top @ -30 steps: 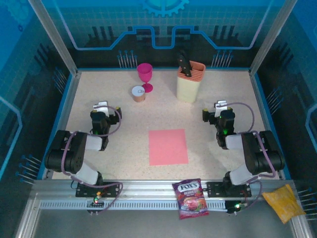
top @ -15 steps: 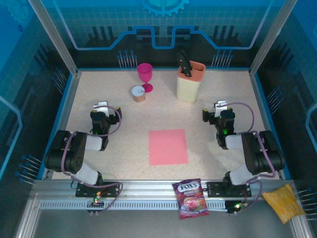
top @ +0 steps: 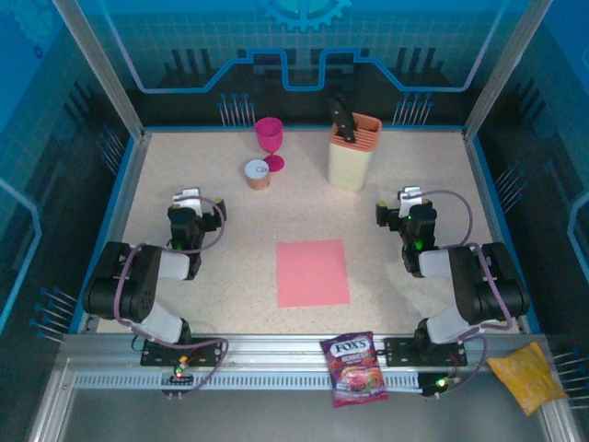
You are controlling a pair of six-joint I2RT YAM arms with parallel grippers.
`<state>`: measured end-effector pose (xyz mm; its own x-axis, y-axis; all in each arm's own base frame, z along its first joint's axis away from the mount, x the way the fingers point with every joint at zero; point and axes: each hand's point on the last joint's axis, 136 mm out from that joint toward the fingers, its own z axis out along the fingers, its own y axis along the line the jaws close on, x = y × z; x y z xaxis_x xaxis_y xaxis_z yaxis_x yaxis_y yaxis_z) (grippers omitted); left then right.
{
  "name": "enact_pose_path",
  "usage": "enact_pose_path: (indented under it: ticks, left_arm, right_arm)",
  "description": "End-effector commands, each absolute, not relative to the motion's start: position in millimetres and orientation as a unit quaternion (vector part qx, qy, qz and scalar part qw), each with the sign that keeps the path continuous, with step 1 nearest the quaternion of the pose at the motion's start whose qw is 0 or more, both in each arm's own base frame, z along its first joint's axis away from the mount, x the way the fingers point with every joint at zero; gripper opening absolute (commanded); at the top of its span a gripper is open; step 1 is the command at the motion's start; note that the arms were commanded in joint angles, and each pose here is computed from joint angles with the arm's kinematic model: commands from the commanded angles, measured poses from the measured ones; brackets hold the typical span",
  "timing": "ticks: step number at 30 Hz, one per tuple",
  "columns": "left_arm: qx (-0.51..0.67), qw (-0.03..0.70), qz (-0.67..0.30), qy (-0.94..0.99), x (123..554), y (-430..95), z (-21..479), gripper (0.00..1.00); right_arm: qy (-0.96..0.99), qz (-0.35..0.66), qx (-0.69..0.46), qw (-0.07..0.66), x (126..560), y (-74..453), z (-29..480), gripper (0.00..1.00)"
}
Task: Fold a paper plane with a square sheet of paper (pick it up from the middle)
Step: First fold in half a square sheet of paper at the center of the table.
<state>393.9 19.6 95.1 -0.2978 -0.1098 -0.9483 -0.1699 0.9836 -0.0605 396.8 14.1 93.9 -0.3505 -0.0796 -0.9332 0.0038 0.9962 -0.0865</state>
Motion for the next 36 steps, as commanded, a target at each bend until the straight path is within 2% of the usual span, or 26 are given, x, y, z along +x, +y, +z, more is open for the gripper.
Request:
enact_pose_path:
  ticks: [1,6,8,11,15,17,19,21,24,28,36]
  left_arm:
    - [-0.089,0.59,0.004,0.802,394,19,97,1.0]
    - [-0.068,0.586,-0.01,0.807,395,11,115,1.0]
    - [-0.075,0.588,0.016,0.805,390,14,131,1.0]
    - [-0.085,0.574,0.008,0.815,382,5,154,1.0]
    - [-0.143,0.486,-0.041,0.861,363,-12,166,1.0]
    - [-0.154,0.441,-0.056,0.882,350,-26,166,1.0]
    - [-0.144,0.403,-0.071,0.901,335,-49,165,1.0]
    - [-0.129,0.373,-0.087,0.915,318,-76,165,1.0]
    - [-0.131,0.324,-0.118,0.929,290,-117,161,1.0]
    - [-0.133,0.27,-0.116,0.946,257,-162,149,1.0]
    - [-0.098,0.185,-0.075,0.975,228,-243,122,1.0]
  right_arm:
    - [0.813,-0.02,-0.032,0.581,401,17,101,0.99]
    - [0.812,-0.03,-0.018,0.583,401,12,110,0.99]
    - [0.833,-0.057,0.016,0.551,402,-1,123,0.99]
    - [0.89,-0.048,0.092,0.444,398,-16,138,0.99]
    - [0.941,0.001,0.167,0.295,383,-13,152,0.99]
    - [0.953,0.085,0.169,0.237,374,4,141,0.99]
    - [0.938,0.196,0.169,0.232,368,22,142,0.99]
    - [0.924,0.233,0.164,0.256,356,30,152,0.99]
    - [0.916,0.234,0.149,0.288,331,37,170,0.99]
    - [0.926,0.204,0.128,0.292,293,46,179,0.99]
    - [0.931,0.192,0.136,0.278,246,55,168,0.99]
